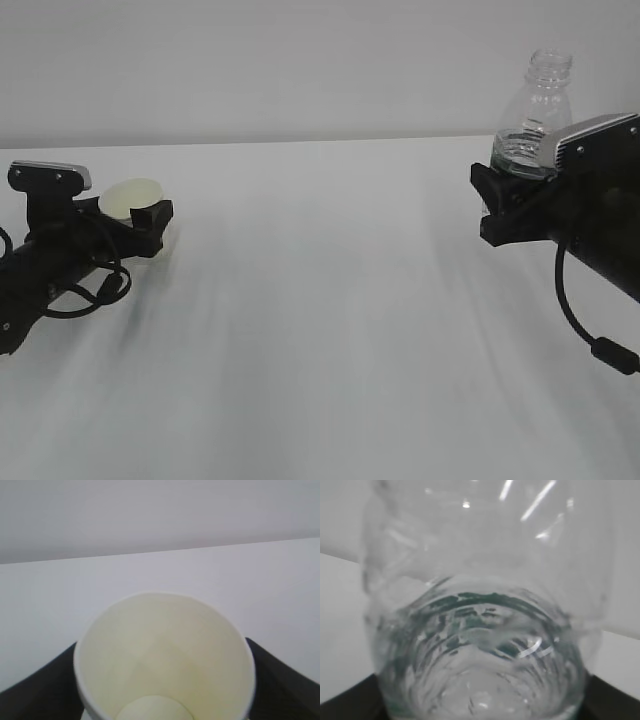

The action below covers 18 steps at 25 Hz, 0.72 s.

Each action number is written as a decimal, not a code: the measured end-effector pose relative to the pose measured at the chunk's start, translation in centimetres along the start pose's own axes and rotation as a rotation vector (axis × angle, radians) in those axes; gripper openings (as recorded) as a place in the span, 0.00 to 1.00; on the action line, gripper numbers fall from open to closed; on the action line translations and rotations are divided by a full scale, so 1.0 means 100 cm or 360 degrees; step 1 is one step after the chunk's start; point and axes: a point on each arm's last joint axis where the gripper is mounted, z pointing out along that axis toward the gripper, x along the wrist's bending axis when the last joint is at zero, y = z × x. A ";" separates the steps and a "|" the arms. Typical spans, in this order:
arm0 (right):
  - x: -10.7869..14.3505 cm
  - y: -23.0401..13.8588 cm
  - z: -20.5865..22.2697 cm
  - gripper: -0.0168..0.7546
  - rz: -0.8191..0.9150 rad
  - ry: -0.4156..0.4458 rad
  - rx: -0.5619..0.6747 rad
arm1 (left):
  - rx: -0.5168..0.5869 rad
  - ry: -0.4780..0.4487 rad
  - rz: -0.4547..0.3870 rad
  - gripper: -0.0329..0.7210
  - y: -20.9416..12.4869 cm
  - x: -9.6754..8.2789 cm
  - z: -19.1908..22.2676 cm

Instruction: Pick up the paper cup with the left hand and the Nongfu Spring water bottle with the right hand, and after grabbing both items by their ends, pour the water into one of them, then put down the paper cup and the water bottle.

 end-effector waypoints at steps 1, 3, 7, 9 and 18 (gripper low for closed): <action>0.000 0.000 0.000 0.63 0.0003 0.0000 0.0000 | 0.0003 0.0000 0.0000 0.90 0.000 0.000 0.000; 0.000 0.000 0.000 0.63 0.0003 0.0000 0.0000 | 0.0023 0.0003 0.0000 0.90 -0.001 0.000 0.000; 0.000 0.000 0.000 0.63 0.0005 0.0002 0.0000 | 0.0056 0.0007 0.0000 0.90 -0.004 0.000 0.000; 0.000 0.000 0.000 0.63 0.0005 0.0002 0.0000 | 0.0072 0.0009 -0.0001 0.90 -0.005 0.001 0.000; 0.000 0.000 0.000 0.63 0.0005 0.0002 0.0000 | 0.0128 0.0019 -0.0010 0.89 -0.019 0.002 0.001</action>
